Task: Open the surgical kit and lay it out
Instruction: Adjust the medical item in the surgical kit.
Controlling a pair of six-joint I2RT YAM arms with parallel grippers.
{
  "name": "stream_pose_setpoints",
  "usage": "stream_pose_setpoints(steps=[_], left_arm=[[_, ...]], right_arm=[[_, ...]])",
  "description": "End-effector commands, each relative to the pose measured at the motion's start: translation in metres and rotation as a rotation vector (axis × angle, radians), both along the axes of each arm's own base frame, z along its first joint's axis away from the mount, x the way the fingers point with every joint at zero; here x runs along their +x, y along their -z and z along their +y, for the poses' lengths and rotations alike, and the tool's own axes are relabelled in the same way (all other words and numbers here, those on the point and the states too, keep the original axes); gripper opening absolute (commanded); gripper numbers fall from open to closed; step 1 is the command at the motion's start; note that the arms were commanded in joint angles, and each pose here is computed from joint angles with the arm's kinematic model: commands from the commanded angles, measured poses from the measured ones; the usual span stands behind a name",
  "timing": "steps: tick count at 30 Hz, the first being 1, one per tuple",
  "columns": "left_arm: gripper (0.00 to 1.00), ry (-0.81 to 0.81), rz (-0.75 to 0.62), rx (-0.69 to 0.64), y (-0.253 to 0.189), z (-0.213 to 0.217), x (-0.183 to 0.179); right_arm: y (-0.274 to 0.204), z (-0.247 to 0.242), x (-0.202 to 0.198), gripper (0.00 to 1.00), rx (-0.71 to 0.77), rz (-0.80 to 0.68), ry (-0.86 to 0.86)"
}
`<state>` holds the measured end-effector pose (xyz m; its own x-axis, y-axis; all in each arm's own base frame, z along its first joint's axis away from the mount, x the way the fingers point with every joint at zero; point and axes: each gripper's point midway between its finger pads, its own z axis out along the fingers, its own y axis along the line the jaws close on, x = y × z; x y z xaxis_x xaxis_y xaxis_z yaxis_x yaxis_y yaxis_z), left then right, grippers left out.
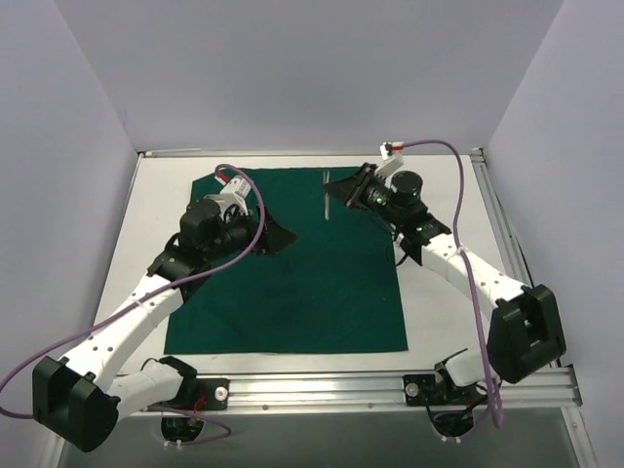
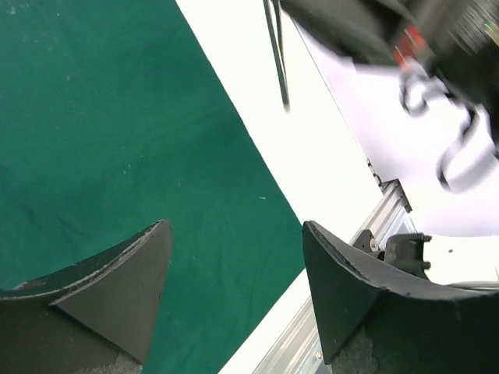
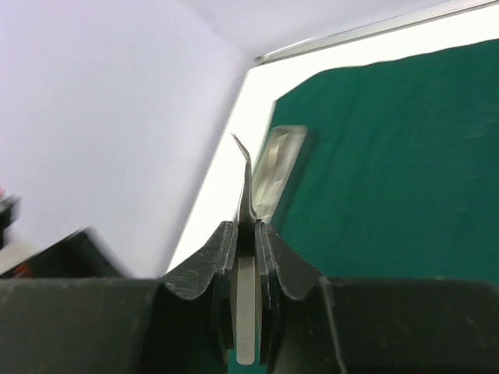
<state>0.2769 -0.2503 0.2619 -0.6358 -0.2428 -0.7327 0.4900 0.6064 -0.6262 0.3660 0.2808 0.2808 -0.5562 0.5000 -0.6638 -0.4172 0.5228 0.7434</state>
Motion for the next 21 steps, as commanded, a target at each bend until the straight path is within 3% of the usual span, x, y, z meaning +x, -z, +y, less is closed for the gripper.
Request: stream_pose_setpoints(steps=[1,9,21], left_arm=[[0.77,0.004,-0.032,-0.016,-0.01,0.003,-0.007],[0.77,0.006,-0.023,0.022,-0.006,0.009,-0.012],[0.77,0.024,-0.007,0.029,0.004,0.006,-0.01]], right_arm=[[0.025,-0.035,0.033,0.0,-0.028,0.032,0.033],[0.129,-0.077,0.089,0.0,-0.141,0.184,0.082],[0.209,-0.094,0.127,0.0,-0.265,0.282,0.091]])
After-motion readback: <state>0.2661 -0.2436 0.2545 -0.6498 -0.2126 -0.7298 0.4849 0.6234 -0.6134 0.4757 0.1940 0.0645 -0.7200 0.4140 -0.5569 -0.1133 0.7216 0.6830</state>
